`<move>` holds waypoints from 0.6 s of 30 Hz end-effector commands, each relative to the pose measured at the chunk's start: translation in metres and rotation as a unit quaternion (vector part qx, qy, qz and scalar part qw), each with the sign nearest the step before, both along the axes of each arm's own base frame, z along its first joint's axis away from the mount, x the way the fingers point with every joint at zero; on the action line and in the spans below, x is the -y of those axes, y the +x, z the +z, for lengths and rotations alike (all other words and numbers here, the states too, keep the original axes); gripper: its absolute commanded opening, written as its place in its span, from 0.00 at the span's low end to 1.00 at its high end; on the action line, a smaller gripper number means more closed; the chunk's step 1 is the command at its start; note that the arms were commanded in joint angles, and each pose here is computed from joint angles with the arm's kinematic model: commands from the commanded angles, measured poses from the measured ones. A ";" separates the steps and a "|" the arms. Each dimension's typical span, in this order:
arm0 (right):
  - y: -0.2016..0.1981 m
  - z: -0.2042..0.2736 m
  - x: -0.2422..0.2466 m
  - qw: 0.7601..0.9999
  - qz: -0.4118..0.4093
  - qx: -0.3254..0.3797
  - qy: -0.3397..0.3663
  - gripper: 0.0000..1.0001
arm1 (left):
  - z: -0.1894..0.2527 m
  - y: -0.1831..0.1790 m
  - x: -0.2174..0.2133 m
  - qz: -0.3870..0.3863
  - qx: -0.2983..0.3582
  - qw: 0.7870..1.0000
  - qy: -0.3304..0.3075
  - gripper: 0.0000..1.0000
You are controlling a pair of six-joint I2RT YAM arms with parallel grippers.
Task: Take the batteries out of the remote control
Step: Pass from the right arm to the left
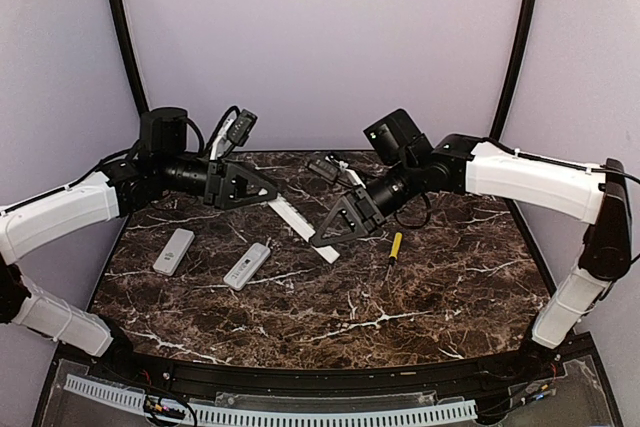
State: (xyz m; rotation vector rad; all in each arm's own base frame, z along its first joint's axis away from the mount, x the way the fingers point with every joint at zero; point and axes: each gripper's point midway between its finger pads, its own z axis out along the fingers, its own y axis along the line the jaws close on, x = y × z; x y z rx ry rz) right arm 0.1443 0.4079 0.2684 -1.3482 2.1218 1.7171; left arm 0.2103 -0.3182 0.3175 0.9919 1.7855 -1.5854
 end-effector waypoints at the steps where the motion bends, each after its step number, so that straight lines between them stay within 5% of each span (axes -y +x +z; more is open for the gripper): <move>1: 0.003 0.007 -0.005 1.000 0.000 0.024 0.008 0.06 | 0.010 -0.002 0.003 -0.013 0.009 1.000 -0.007 0.68; 18: 0.004 0.011 -0.005 0.999 -0.004 0.032 0.011 0.05 | -0.007 -0.002 0.006 -0.025 -0.020 0.999 0.011 0.54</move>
